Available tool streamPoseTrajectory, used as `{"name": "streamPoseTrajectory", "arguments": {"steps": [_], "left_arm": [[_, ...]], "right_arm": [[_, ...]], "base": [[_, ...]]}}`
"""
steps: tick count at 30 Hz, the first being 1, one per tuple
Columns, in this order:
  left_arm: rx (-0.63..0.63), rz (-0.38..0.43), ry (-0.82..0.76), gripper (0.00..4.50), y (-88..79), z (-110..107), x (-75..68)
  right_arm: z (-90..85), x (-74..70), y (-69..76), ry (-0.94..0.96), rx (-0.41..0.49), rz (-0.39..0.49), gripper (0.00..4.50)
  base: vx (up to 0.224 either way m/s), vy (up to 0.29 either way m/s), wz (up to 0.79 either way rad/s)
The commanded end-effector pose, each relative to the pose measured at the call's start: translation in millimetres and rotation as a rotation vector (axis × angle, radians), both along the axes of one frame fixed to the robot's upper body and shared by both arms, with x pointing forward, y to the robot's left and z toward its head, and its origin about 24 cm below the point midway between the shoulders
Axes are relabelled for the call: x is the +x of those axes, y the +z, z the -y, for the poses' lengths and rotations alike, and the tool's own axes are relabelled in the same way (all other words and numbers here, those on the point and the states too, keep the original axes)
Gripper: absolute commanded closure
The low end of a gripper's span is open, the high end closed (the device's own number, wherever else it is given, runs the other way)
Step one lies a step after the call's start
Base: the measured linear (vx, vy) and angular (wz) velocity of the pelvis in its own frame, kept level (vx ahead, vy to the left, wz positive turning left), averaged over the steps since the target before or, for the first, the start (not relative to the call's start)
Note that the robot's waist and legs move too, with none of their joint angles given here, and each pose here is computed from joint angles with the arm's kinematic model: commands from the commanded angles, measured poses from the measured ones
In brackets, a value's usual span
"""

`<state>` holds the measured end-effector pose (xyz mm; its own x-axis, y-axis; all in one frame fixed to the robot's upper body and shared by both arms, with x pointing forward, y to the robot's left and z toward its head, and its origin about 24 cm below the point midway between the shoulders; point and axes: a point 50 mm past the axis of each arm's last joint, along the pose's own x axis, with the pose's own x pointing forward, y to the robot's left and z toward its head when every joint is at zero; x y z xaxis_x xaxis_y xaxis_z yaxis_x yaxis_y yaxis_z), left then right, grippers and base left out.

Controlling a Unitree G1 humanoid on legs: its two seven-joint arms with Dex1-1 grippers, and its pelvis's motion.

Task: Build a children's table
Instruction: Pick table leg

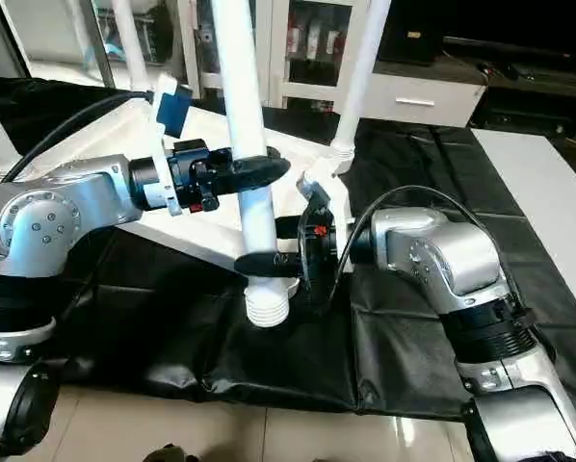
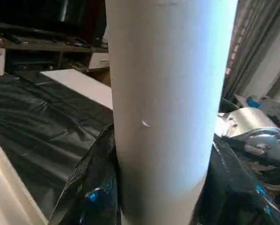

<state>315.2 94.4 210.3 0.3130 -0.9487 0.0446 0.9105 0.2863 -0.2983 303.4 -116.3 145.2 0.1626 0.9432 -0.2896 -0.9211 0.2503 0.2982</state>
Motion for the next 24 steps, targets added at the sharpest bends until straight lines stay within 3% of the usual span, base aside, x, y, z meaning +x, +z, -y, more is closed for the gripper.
{"name": "streamPoseTrajectory", "arguments": {"steps": [1,7,24], "left_arm": [[-0.031,0.044,-0.024,2.68,13.7,1,-2.5],[-0.044,0.040,-0.035,2.68,12.1,-4,-4.1],[0.000,0.056,-0.070,2.68,10.6,0,-6.9]], "right_arm": [[1.6,1.8,5.2,0.004,-0.009,0.007,0.00],[2.0,-1.6,4.7,0.046,-0.009,-0.008,0.00],[-7.1,-2.2,-4.7,0.059,-0.009,-0.022,1.51]], "base": [[0.000,0.000,0.00],[0.000,0.000,0.00],[0.000,0.000,0.00]]}}
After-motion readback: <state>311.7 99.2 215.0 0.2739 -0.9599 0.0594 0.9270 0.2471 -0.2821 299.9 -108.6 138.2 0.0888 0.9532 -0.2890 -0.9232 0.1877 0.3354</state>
